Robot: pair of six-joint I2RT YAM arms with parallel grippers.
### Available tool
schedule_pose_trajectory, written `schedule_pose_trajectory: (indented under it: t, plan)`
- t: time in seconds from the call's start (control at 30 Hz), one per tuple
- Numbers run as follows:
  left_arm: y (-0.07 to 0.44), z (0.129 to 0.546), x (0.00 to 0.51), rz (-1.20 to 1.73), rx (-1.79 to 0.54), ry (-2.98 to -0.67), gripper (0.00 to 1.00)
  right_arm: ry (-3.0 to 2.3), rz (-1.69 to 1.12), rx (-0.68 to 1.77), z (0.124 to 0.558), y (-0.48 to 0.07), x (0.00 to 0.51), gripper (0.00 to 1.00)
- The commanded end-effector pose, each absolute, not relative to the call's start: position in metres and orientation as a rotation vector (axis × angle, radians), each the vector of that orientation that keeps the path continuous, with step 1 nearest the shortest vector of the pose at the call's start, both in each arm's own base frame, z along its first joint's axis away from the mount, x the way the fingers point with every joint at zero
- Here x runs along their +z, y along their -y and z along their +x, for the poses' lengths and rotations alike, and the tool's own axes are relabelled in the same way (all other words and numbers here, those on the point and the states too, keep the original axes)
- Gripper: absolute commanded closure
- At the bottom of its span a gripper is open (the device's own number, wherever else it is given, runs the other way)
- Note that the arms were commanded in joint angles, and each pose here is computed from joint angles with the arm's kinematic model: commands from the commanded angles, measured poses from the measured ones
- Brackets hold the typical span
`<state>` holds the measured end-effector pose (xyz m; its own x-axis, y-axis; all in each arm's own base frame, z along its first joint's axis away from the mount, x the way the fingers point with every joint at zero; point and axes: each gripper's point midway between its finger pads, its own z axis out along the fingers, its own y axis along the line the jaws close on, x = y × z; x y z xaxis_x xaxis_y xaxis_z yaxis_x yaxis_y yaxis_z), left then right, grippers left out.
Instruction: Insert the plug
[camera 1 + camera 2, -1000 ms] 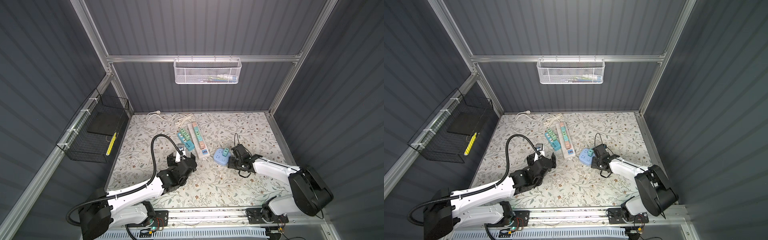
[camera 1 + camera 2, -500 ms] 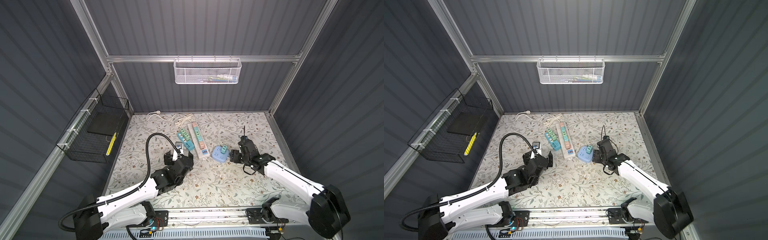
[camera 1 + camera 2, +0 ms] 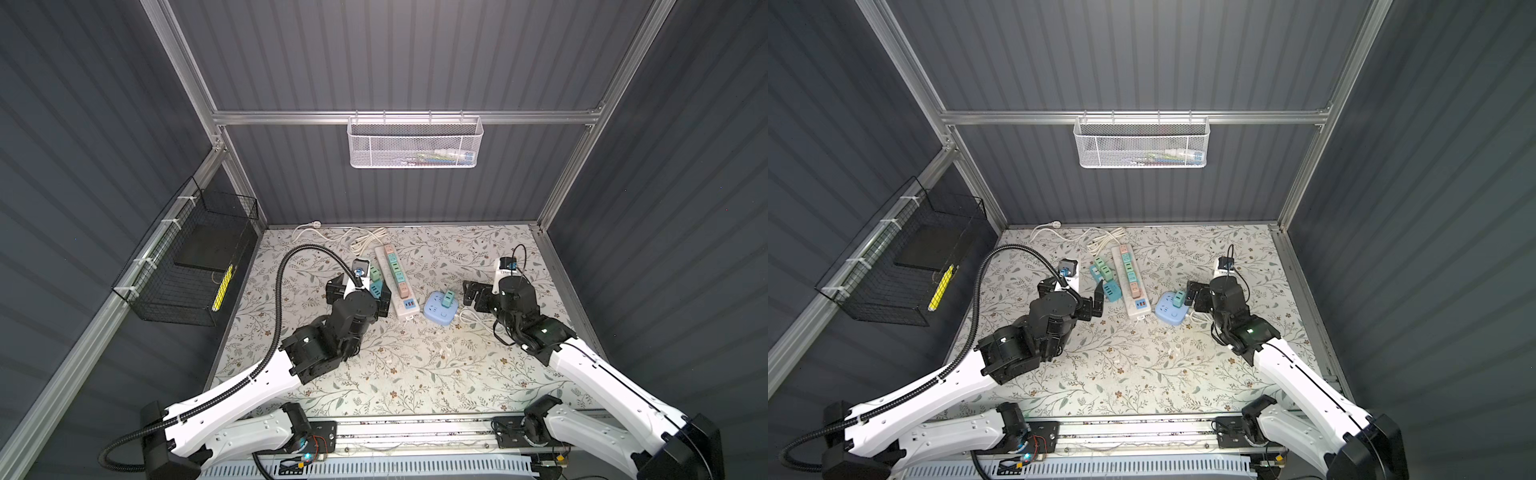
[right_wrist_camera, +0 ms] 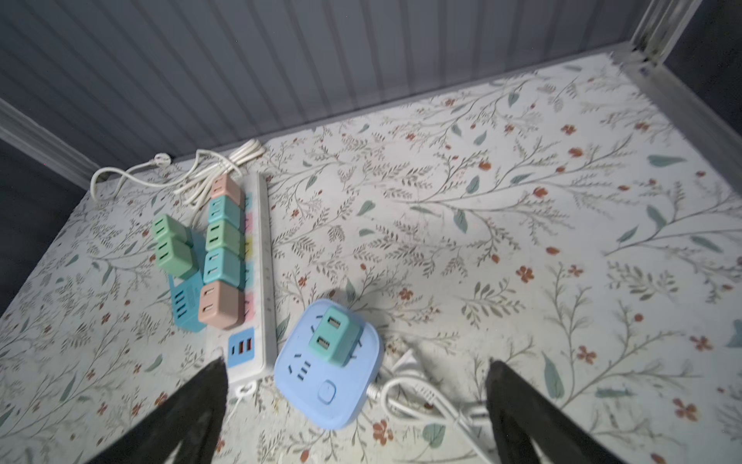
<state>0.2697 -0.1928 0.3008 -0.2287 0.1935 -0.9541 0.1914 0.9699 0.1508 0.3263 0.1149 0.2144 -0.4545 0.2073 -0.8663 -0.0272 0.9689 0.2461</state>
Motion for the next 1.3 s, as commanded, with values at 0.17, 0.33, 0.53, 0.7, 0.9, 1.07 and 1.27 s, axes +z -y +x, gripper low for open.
schedule_pose_trajectory:
  t: [0.17, 0.33, 0.53, 0.7, 0.9, 1.07, 1.27]
  plan:
    - [0.202, 0.284, 0.243, 0.478, 0.195, -1.764, 0.00, -1.890, -0.013, 0.134, 0.356, -0.106, 0.230, 0.01]
    - [0.193, 0.293, 0.238, 0.439, 0.213, -1.763, 0.00, -1.858, -0.076, 0.120, 0.355, -0.106, 0.232, 0.01]
    - [0.179, 0.299, 0.249, 0.416, 0.196, -1.731, 0.00, -1.807, -0.085, 0.091, 0.348, -0.095, 0.236, 0.01]
    - [0.145, 0.311, 0.238, 0.347, 0.287, -1.670, 0.00, -1.715, -0.053, 0.091, 0.347, -0.086, 0.240, 0.01]
    - [0.064, 0.324, 0.193, 0.027, 0.339, -1.631, 0.00, -1.744, -0.092, 0.092, 0.348, -0.088, 0.231, 0.01]
    - [0.024, 0.350, 0.146, -0.035, 0.360, -1.713, 0.00, -1.765, -0.097, 0.112, 0.350, -0.089, 0.224, 0.01]
    - [0.011, 0.375, 0.107, -0.063, 0.375, -1.672, 0.00, -1.798, -0.114, 0.106, 0.352, -0.087, 0.212, 0.01]
